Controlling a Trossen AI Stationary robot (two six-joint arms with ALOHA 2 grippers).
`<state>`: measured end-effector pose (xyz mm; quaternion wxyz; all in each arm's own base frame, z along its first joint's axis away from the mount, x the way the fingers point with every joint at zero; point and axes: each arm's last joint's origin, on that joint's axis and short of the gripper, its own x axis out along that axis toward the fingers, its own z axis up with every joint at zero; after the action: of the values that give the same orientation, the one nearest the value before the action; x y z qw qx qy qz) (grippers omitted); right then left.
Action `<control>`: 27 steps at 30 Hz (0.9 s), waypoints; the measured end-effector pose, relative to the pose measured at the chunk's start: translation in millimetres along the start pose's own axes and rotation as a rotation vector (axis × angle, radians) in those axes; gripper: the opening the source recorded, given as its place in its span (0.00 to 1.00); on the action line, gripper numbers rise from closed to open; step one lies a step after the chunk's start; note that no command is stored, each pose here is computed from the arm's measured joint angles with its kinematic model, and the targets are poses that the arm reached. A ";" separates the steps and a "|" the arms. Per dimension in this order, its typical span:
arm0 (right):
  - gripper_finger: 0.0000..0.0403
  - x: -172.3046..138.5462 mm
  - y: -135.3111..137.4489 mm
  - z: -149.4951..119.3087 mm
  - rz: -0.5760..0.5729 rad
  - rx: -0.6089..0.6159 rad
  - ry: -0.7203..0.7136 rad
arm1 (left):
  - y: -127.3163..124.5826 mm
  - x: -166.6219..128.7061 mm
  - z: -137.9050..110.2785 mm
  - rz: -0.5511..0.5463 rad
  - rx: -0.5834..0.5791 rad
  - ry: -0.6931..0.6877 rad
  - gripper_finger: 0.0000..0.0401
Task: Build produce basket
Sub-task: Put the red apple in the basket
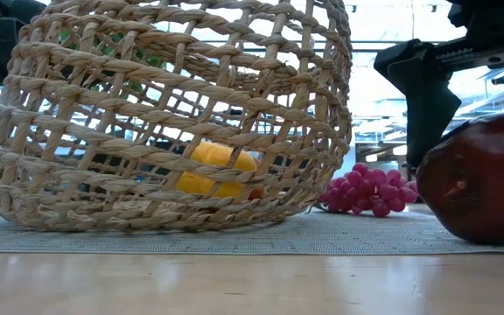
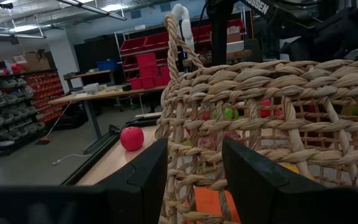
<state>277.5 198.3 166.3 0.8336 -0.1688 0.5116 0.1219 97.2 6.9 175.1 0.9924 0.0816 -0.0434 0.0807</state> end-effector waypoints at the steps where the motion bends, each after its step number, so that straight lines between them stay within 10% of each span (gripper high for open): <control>1: 0.86 -0.5 -0.1 0.5 -0.004 -0.001 0.001 | 0.0 0.0 0.0 0.000 0.000 0.000 0.40; 27: 0.86 -73.9 -17.2 48.7 -0.144 0.127 0.093 | 0.0 0.0 0.0 0.000 0.000 0.000 0.40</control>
<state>290.4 200.1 255.6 0.8245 -0.1576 0.5431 0.0210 97.2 6.9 175.1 0.9925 0.0817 -0.0433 0.0806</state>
